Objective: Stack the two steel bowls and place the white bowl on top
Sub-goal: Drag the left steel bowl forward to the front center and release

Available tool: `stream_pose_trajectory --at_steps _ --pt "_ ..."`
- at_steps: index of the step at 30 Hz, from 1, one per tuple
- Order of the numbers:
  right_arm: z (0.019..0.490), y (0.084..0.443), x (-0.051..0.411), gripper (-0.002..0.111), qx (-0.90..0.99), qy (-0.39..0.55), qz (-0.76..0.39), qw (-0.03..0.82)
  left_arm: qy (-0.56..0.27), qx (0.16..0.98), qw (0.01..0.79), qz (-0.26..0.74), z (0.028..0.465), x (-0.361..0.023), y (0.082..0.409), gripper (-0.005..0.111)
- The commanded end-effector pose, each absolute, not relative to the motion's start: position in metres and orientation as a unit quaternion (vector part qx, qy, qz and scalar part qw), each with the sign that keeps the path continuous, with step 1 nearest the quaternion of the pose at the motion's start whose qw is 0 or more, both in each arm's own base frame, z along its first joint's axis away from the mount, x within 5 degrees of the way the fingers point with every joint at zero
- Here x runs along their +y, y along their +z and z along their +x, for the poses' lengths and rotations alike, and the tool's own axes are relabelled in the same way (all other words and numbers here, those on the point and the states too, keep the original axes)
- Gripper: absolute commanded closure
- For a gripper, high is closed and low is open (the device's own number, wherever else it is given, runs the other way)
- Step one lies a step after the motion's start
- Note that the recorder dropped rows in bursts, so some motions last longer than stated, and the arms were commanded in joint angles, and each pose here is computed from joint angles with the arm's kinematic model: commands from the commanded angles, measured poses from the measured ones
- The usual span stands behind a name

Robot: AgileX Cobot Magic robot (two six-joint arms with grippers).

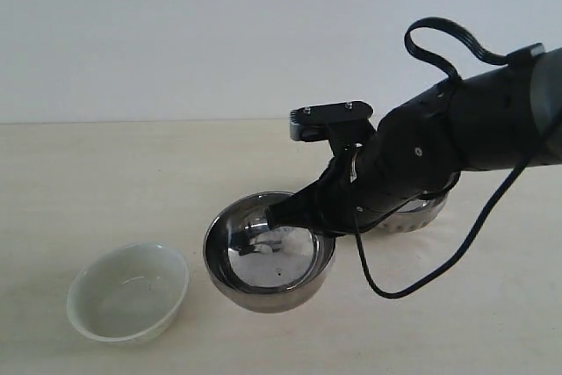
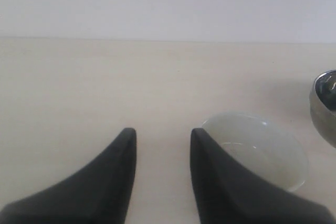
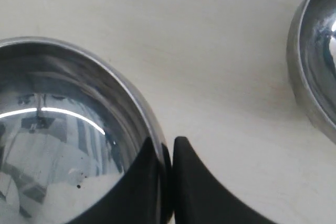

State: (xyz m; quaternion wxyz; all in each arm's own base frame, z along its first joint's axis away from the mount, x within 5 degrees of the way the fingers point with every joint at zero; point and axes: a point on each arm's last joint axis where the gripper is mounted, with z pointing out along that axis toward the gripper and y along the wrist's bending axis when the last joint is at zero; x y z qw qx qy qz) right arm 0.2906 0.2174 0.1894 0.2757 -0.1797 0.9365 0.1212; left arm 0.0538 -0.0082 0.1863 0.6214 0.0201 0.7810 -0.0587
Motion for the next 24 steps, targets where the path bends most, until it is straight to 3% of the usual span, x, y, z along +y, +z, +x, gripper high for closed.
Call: stream_pose_trajectory --at_steps 1,24 --pt "0.292 0.181 0.218 0.108 0.938 0.119 -0.178 0.271 -0.057 0.781 0.621 0.02 0.054 -0.008 0.185 0.074" --pt "0.295 0.153 0.22 0.108 0.949 0.101 -0.181 0.236 -0.057 0.781 0.621 0.02 0.054 -0.008 0.185 0.074"
